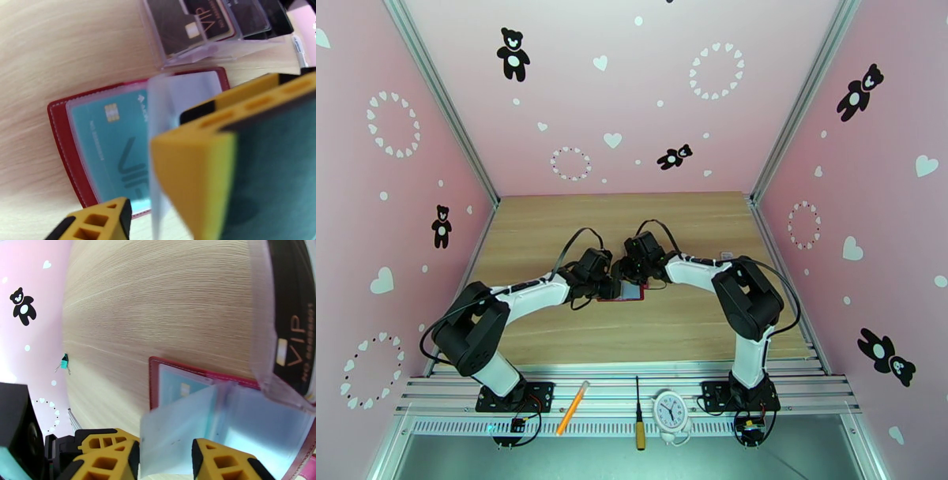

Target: Put the credit cards into the card holder

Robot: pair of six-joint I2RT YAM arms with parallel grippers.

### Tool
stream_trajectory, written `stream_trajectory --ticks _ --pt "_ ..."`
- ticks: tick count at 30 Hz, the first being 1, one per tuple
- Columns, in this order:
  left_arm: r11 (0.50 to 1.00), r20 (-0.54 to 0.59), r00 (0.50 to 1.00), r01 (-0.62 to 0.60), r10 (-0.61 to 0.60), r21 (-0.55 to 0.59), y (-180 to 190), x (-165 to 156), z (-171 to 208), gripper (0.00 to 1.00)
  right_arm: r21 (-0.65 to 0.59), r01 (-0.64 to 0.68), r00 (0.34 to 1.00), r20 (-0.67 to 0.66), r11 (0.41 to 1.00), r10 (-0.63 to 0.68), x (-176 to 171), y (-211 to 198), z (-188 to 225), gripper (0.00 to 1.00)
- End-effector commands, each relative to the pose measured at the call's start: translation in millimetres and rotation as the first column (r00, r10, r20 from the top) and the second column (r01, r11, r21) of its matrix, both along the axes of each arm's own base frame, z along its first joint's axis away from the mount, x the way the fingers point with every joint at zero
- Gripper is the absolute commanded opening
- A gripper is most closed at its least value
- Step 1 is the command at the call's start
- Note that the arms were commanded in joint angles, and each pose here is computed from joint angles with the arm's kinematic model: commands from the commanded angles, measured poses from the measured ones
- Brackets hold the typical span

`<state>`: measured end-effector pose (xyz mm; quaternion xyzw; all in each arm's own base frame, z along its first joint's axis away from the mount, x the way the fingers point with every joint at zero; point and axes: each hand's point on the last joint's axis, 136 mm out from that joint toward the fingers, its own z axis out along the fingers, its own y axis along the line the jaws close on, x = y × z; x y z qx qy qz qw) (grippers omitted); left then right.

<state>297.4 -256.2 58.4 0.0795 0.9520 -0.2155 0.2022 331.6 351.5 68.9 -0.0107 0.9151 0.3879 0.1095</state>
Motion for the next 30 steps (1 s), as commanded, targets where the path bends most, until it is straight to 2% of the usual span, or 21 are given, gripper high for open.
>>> stream_trajectory --ticks 1,5,11,21,30 --pt "0.999 0.047 0.999 -0.018 0.016 0.041 10 5 18 0.48 0.045 -0.011 1.0 0.004 0.999 0.011 4 14 9 0.41" --pt "0.991 0.051 0.995 -0.086 0.082 0.103 38 6 15 0.48 0.058 -0.018 1.0 -0.011 0.998 0.019 3 22 3 0.41" --pt "0.981 0.037 0.988 -0.153 0.15 0.12 67 9 -1 0.47 0.07 -0.023 0.999 -0.023 0.997 0.025 4 28 -6 0.4" --pt "0.984 0.001 0.99 -0.141 0.141 0.109 61 15 -28 0.45 0.052 -0.039 0.997 -0.058 0.998 0.042 -4 29 -27 0.31" --pt "0.984 0.0 0.989 -0.148 0.149 0.097 60 20 -27 0.45 0.047 -0.05 0.996 -0.073 0.998 0.053 -8 28 -40 0.31"
